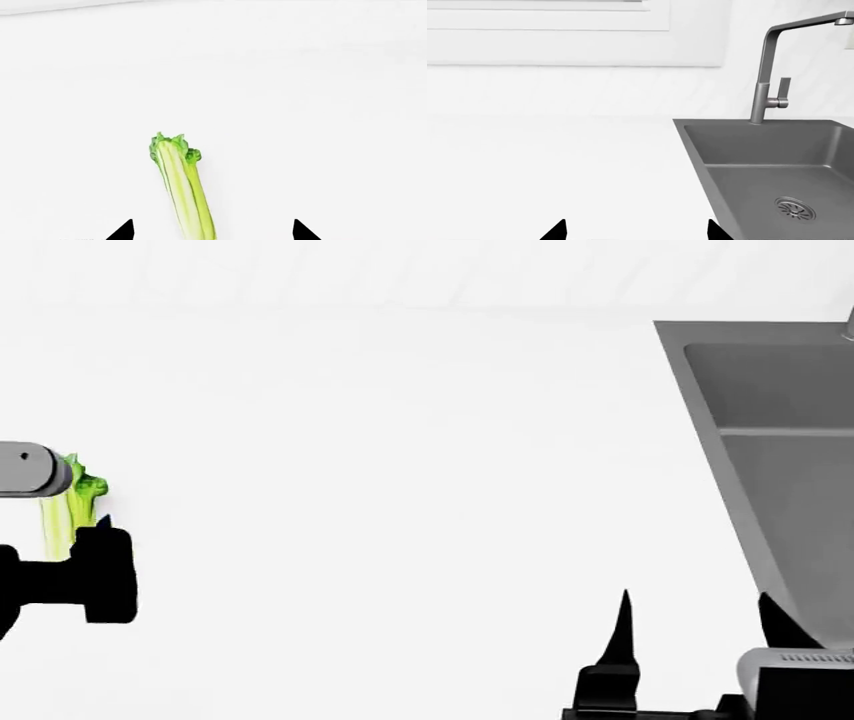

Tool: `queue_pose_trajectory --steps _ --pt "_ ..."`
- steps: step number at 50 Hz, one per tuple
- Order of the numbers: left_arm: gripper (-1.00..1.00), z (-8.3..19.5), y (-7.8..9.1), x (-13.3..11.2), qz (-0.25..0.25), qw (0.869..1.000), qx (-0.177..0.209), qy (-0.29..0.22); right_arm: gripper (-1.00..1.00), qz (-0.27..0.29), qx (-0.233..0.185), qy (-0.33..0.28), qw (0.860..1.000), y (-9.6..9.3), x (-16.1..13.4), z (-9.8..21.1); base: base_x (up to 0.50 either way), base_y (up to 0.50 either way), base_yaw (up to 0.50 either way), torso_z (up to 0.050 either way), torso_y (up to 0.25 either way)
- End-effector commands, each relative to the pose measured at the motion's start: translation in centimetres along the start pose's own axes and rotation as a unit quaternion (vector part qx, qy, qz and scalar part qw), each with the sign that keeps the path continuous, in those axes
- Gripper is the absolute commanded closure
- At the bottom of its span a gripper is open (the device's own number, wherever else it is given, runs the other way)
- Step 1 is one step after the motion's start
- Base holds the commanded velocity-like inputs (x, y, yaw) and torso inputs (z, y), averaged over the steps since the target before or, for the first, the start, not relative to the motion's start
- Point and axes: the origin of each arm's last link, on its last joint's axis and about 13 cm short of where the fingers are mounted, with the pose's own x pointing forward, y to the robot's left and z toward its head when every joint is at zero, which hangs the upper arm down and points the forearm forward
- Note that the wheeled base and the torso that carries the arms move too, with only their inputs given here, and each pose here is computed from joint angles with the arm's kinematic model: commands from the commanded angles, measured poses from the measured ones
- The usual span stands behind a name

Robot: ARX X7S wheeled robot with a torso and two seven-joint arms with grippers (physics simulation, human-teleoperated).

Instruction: Place the celery and the celery on separate cutting boards.

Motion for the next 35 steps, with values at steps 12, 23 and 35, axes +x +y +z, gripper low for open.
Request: queue_pose_trajectory --steps 12,23,35 --pt "-1.0 -2.4 -1.6 5.1 0.053 0.996 0.02 0.065 -1.0 -0.006 0.0 0.01 1.0 -0.1 0.0 -0.4 0.0 0.0 0.0 0.0 0.0" --pt "-1.0 -3.9 -1.2 6.0 0.059 0.994 0.014 0.089 -1.0 -0.004 0.001 0.011 1.0 0.0 0.0 -0.6 0.0 0.0 0.0 0.0 0.0" --pt "-1.0 -5.2 -1.6 7.1 0.057 0.992 0.016 0.115 -1.0 -0.003 0.004 0.013 1.0 0.0 0.0 -0.8 0.0 0.0 0.0 0.0 0.0"
